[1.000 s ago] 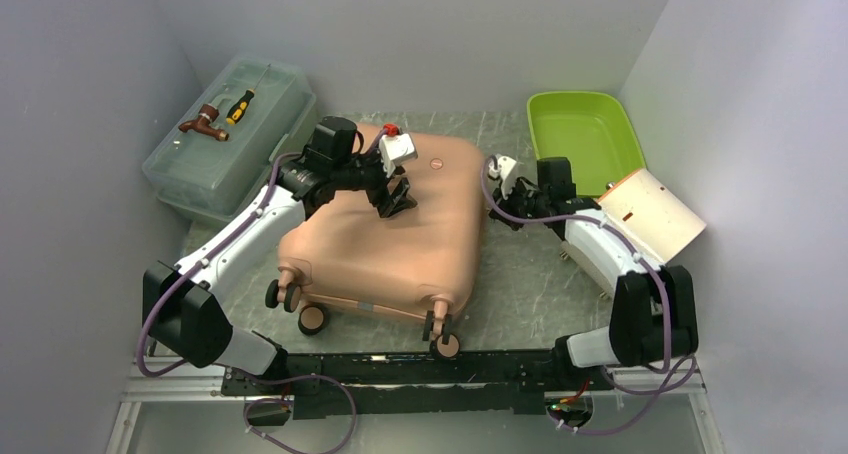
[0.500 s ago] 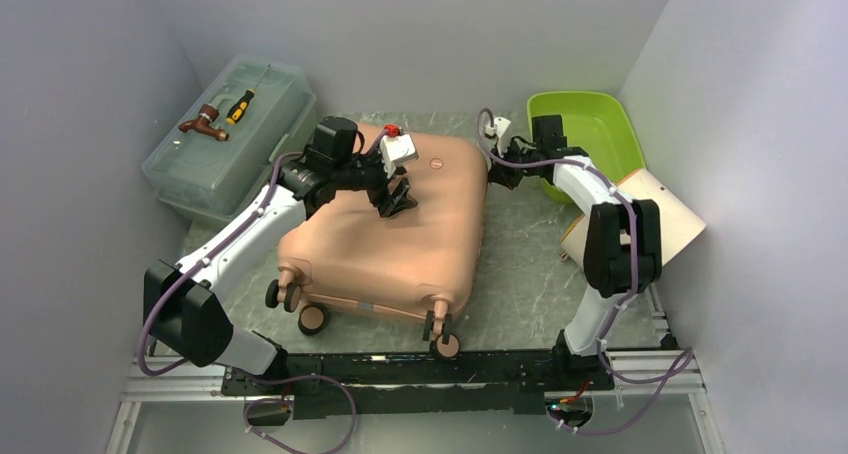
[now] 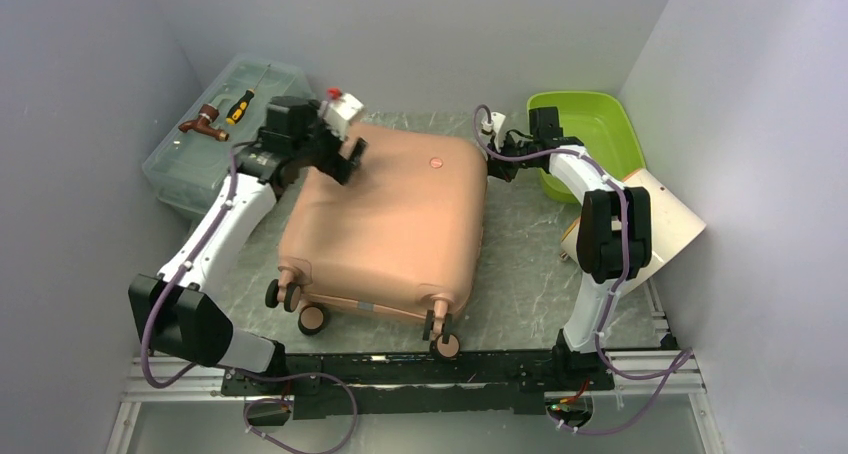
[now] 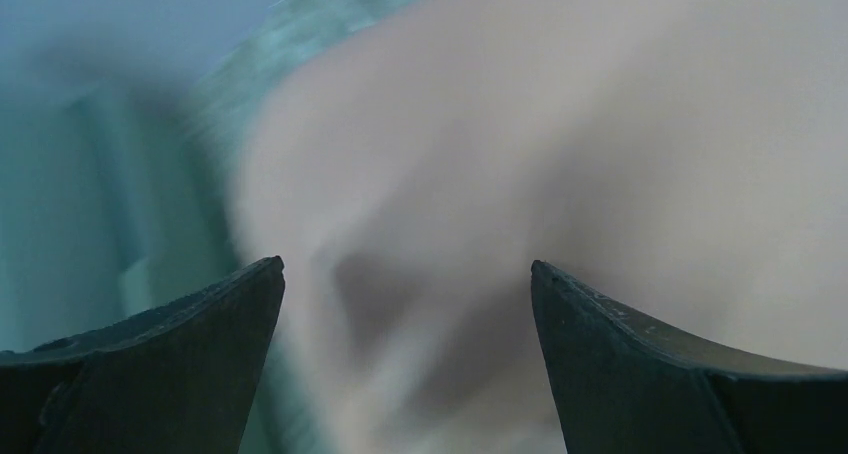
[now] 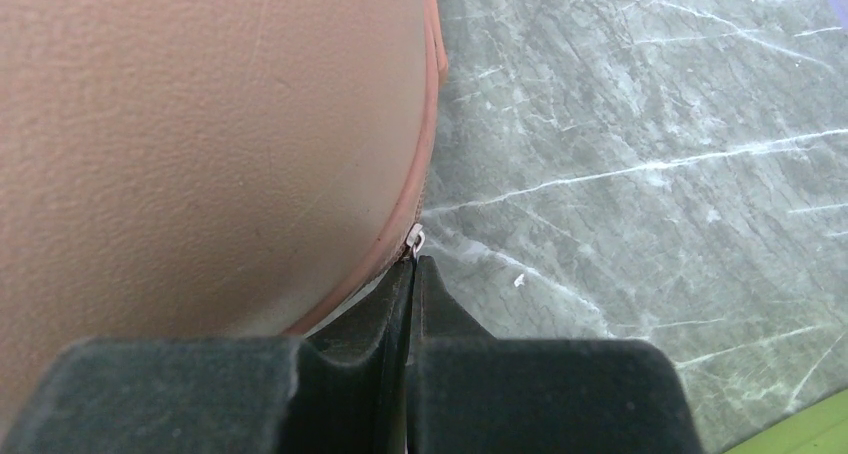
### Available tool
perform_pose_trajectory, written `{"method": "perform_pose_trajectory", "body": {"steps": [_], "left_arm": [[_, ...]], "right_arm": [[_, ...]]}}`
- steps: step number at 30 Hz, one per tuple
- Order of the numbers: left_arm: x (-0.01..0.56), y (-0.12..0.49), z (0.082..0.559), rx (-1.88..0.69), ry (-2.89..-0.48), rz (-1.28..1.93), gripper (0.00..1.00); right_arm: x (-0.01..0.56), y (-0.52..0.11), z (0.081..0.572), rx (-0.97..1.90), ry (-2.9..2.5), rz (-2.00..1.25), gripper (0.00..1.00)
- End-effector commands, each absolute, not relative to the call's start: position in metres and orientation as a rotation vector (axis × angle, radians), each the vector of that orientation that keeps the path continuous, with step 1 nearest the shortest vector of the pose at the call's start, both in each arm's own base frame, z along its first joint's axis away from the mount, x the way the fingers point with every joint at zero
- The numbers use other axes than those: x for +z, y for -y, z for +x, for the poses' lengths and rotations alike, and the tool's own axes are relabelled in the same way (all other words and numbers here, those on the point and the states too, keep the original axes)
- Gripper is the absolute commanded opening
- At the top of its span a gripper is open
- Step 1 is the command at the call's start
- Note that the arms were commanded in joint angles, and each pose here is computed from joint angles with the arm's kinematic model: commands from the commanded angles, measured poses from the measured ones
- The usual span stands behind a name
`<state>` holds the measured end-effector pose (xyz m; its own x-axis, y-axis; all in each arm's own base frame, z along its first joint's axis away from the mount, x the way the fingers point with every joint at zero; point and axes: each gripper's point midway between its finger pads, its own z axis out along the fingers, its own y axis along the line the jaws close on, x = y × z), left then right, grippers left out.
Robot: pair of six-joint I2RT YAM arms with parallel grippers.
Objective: Open, take out, and arrange the luggage
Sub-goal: Unzip the luggage at the center of the board.
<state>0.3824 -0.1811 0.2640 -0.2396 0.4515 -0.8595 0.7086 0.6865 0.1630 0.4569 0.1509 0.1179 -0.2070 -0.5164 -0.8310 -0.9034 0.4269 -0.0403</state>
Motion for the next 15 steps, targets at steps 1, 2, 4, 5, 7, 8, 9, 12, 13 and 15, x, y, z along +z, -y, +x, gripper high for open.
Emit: {"method": "perform_pose_trajectory", "body": {"steps": [1,2,4,5,7,8,9,12,13,15], "left_arm": [[0.306,0.08,0.411,0.087,-1.924,0.536,0.99],[0.305,0.066,0.413,0.157,-1.935,0.502,0.99],[0.3,0.046,0.418,0.289,-1.949,0.478,1.0],[0.297,0.035,0.421,0.365,-1.952,0.467,0.99],[0.291,0.015,0.428,0.481,-1.968,0.439,1.0],[0.286,0.008,0.431,0.512,-1.985,0.437,0.99],[0.283,0.003,0.434,0.538,-1.996,0.435,1.0],[0.268,-0.006,0.445,0.612,-2.02,0.453,1.0],[0.265,-0.005,0.447,0.617,-2.023,0.465,0.99],[0.248,0.002,0.454,0.585,-2.056,0.517,1.0]], "right_arm": [[0.135,-0.15,0.473,0.509,-1.749,-1.235,0.0],[0.134,-0.149,0.474,0.504,-1.756,-1.23,0.0],[0.134,-0.148,0.476,0.492,-1.763,-1.222,0.0],[0.135,-0.147,0.477,0.487,-1.763,-1.217,0.0],[0.138,-0.147,0.479,0.486,-1.758,-1.21,0.0],[0.14,-0.148,0.48,0.49,-1.756,-1.207,0.0],[0.14,-0.148,0.48,0.494,-1.754,-1.205,0.0],[0.143,-0.15,0.481,0.501,-1.748,-1.202,0.0],[0.144,-0.15,0.481,0.502,-1.746,-1.203,0.0],[0.146,-0.15,0.481,0.497,-1.739,-1.209,0.0]]}}
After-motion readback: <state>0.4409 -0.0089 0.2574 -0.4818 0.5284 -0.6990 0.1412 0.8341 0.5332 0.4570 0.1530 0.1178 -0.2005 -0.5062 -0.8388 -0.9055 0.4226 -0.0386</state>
